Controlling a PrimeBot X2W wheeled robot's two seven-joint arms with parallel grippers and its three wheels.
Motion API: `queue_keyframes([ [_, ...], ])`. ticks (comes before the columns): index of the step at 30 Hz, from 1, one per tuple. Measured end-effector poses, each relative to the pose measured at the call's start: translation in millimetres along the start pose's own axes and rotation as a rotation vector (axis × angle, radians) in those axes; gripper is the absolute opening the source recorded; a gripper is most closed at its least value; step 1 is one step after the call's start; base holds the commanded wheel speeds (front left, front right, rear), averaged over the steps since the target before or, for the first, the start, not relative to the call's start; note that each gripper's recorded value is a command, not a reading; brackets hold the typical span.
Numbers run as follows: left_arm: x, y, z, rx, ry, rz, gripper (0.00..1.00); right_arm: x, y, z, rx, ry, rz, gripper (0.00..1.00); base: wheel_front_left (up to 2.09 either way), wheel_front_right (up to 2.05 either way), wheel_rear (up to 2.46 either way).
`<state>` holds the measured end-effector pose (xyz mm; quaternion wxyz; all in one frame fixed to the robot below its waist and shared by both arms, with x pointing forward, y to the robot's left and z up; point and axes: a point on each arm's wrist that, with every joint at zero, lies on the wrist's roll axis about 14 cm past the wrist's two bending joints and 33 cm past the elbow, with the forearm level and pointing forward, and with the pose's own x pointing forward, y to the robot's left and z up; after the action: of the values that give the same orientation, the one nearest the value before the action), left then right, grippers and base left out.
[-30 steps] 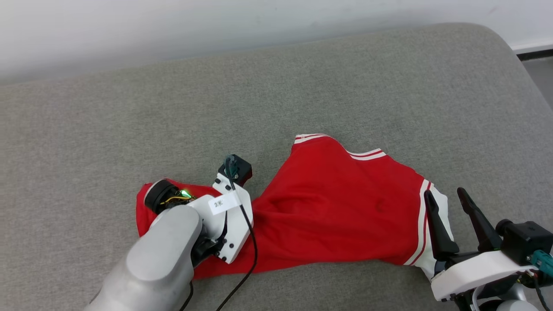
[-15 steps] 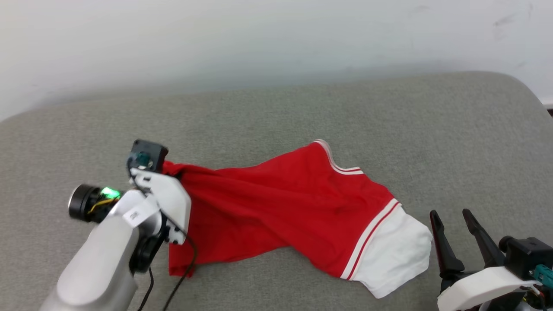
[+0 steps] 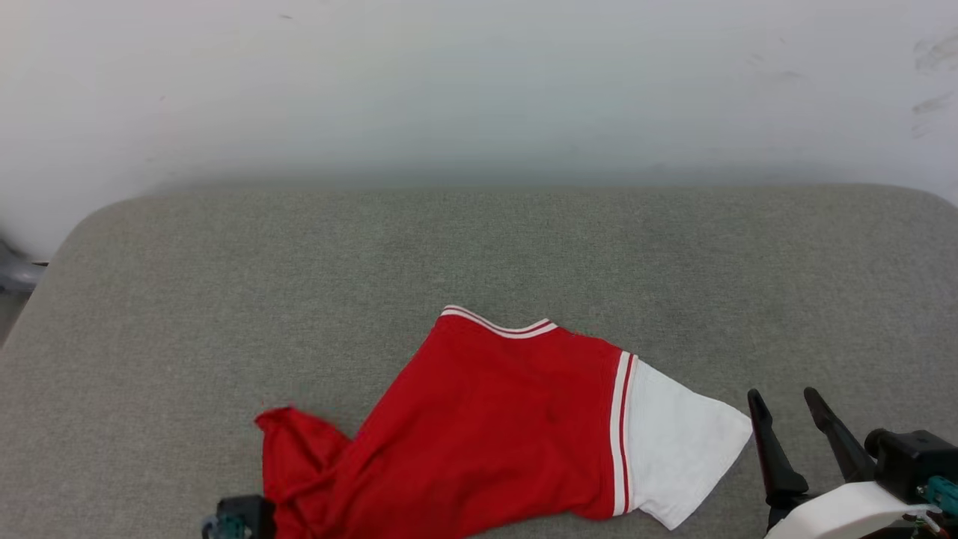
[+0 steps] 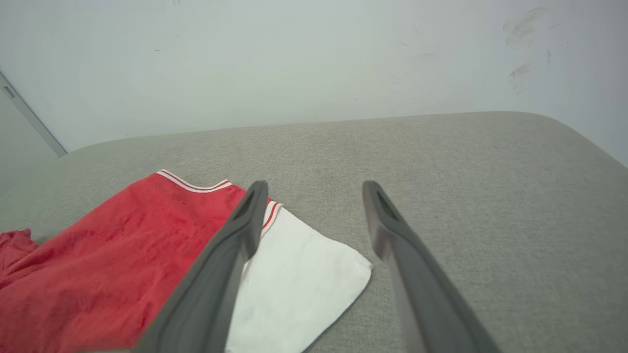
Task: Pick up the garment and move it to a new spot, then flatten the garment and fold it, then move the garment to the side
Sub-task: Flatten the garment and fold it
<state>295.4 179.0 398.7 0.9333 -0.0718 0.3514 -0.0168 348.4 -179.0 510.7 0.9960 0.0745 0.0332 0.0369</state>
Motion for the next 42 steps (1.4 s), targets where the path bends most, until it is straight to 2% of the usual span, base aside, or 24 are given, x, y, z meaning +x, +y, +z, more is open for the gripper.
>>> queue_keyframes([
  [4,-6,-18,-41,-0.108,0.089,-0.037,0.0,-1,1,0,-0.003,0.004,0.004,1.0,0.0,0.0,0.0],
  [8,-5,-26,-52,-0.15,0.089,-0.049,0.0,-2,1,3,-0.006,0.002,0.002,1.0,0.0,0.0,0.0],
  [9,-5,-27,-52,-0.152,0.08,-0.053,0.37,-2,1,3,-0.006,0.002,0.001,1.0,0.0,0.0,0.0],
  [10,-4,-29,-49,-0.15,0.059,-0.054,1.0,-2,0,4,-0.008,0.001,0.001,1.0,0.0,0.0,0.0],
  [22,-12,-11,70,-0.037,-0.464,0.01,1.0,-2,5,15,-0.022,-0.025,0.015,1.0,0.0,0.0,0.0],
  [28,-15,-9,113,0.002,-0.58,0.001,1.0,-2,2,15,-0.021,-0.022,0.007,1.0,0.0,0.0,0.0],
  [35,7,-28,155,0.037,-0.545,-0.116,1.0,5,-2,11,-0.023,0.0,-0.004,1.0,0.0,0.0,0.0],
  [42,57,-66,142,0.119,-0.271,-0.271,1.0,20,-10,0,-0.023,0.036,-0.027,1.0,0.0,0.0,0.0],
])
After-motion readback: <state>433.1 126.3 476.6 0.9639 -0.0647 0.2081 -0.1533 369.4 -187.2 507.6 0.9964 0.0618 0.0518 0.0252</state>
